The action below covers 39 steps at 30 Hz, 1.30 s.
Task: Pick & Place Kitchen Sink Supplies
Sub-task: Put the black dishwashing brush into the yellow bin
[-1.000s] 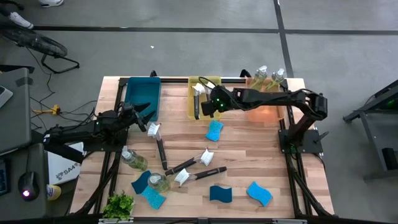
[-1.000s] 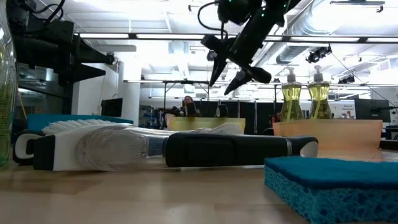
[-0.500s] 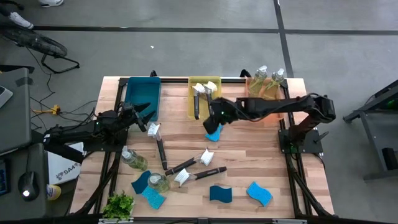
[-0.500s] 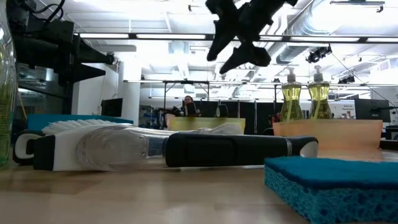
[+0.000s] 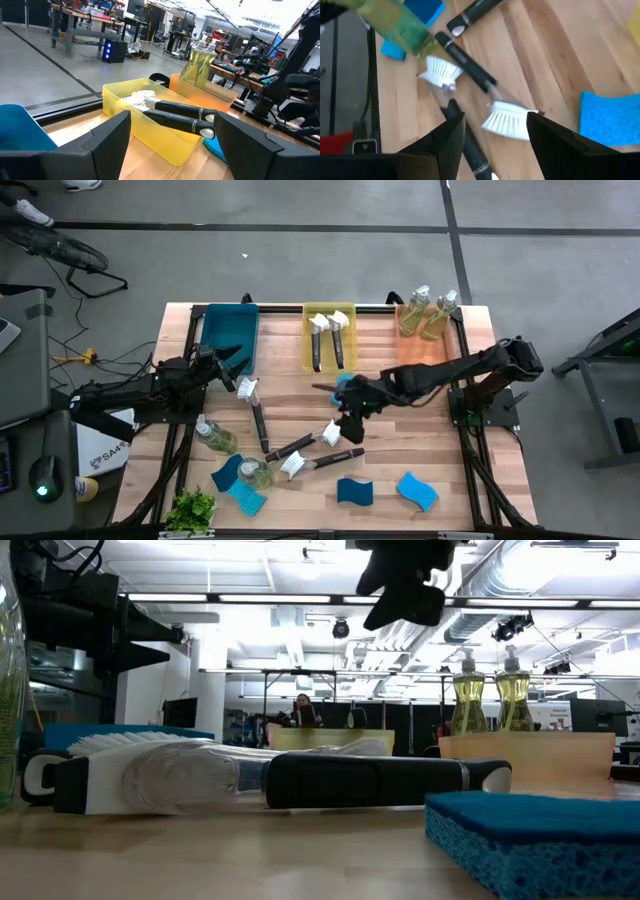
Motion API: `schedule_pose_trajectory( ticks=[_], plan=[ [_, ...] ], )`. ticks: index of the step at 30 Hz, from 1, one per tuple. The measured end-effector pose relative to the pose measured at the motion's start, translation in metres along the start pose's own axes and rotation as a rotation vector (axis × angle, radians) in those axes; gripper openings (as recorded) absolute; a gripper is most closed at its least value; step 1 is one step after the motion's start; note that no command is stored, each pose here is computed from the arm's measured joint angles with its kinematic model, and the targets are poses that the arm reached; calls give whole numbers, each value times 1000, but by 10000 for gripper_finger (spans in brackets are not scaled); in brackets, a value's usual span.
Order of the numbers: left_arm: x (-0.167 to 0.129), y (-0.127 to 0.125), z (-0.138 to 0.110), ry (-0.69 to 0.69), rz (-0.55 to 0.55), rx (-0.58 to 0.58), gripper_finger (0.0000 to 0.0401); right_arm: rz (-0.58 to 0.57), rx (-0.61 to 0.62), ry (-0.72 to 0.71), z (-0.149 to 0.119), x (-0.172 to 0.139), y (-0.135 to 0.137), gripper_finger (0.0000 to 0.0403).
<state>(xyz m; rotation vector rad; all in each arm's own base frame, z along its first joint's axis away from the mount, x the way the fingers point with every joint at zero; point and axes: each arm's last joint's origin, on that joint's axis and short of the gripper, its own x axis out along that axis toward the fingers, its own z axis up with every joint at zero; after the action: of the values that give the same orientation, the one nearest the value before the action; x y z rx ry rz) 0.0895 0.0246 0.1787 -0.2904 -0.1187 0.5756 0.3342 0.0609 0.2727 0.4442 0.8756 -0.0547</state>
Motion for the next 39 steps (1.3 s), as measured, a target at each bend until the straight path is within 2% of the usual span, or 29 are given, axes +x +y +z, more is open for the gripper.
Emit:
schedule_pose_trajectory(
  ticks=[10, 19, 24, 30, 34, 39],
  plan=[
    [0, 0, 0, 0, 0, 0, 280, -95, -215, 66, -29, -2, 25, 206],
    [0, 0, 0, 0, 0, 0, 280, -64, -324, 142, -45, -1, 29, 206],
    [0, 0, 0, 0, 0, 0, 280, 17, -342, 150, -69, 8, 26, 206],
    [0, 0, 0, 0, -1, 0, 280, 4, -394, 157, -100, 18, 22, 206],
    [0, 0, 0, 0, 0, 0, 280, 14, -458, 175, -121, 25, 17, 206],
    [0, 0, 0, -1, 0, 0, 280, 48, -560, 126, -138, 33, 14, 206]
  ],
)
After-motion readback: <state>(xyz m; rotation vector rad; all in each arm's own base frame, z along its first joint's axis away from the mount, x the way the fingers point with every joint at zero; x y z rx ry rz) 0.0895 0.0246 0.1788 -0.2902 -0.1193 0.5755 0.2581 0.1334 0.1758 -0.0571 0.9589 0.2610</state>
